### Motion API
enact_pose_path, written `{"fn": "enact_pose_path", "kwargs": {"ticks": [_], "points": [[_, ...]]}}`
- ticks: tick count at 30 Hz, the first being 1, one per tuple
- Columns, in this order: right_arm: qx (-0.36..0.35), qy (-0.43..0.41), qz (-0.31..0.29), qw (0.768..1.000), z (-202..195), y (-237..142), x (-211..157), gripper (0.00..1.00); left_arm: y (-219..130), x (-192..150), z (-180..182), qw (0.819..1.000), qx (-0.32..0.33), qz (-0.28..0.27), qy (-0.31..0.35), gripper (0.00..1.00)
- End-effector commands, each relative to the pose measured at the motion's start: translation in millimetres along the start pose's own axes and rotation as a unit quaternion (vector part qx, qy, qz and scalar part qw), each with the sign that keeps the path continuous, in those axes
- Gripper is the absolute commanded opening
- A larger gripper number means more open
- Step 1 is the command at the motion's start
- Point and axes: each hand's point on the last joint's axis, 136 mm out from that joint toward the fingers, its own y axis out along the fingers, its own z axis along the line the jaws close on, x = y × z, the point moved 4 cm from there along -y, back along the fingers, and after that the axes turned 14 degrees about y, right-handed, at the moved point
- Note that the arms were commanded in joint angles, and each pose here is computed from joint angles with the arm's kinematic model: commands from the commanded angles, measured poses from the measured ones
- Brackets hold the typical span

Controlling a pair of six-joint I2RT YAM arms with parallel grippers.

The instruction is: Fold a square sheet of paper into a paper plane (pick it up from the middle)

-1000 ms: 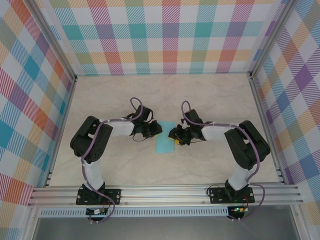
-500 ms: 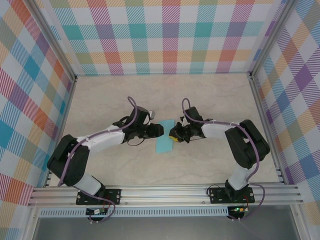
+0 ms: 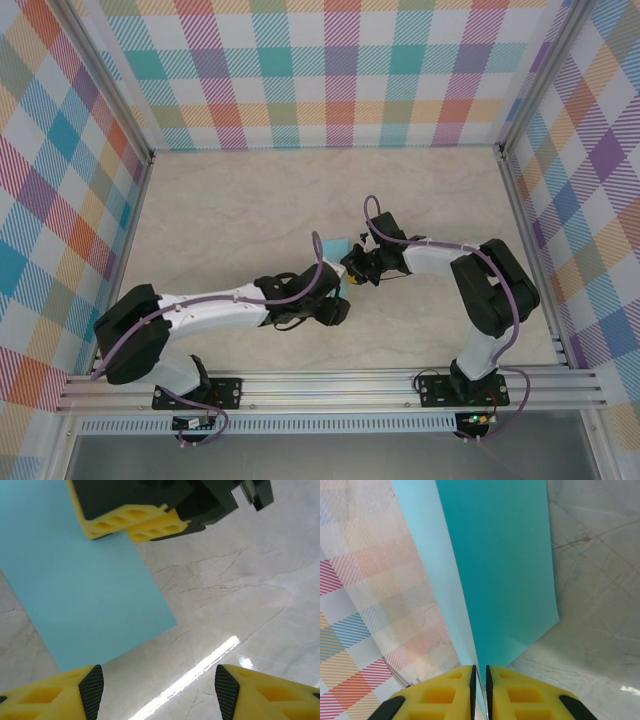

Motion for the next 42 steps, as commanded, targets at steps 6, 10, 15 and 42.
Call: {"fn": "enact_pose_path", "kwargs": {"ticks": [6, 10, 15, 42], "points": [[0.007, 0.002, 0.009, 1.0, 7, -3, 0, 0.17, 19, 4, -3, 0.983, 0.141, 0.036, 0.108, 0.61], [0.008, 0.0, 0.01, 1.0, 8, -3, -1, 0.17, 23, 5, -3, 0.981, 0.154, 0.034, 0.113, 0.56], [0.005, -0.001, 0.011, 1.0, 6, -4, -1, 0.18, 18, 10, 1, 0.979, 0.17, 0.017, 0.107, 0.39], [-0.015, -0.061, -0.048, 0.997, 28, -44, 9, 0.26, 5, 3, 20, 1.0, 0.019, -0.009, 0.01, 0.0]]}}
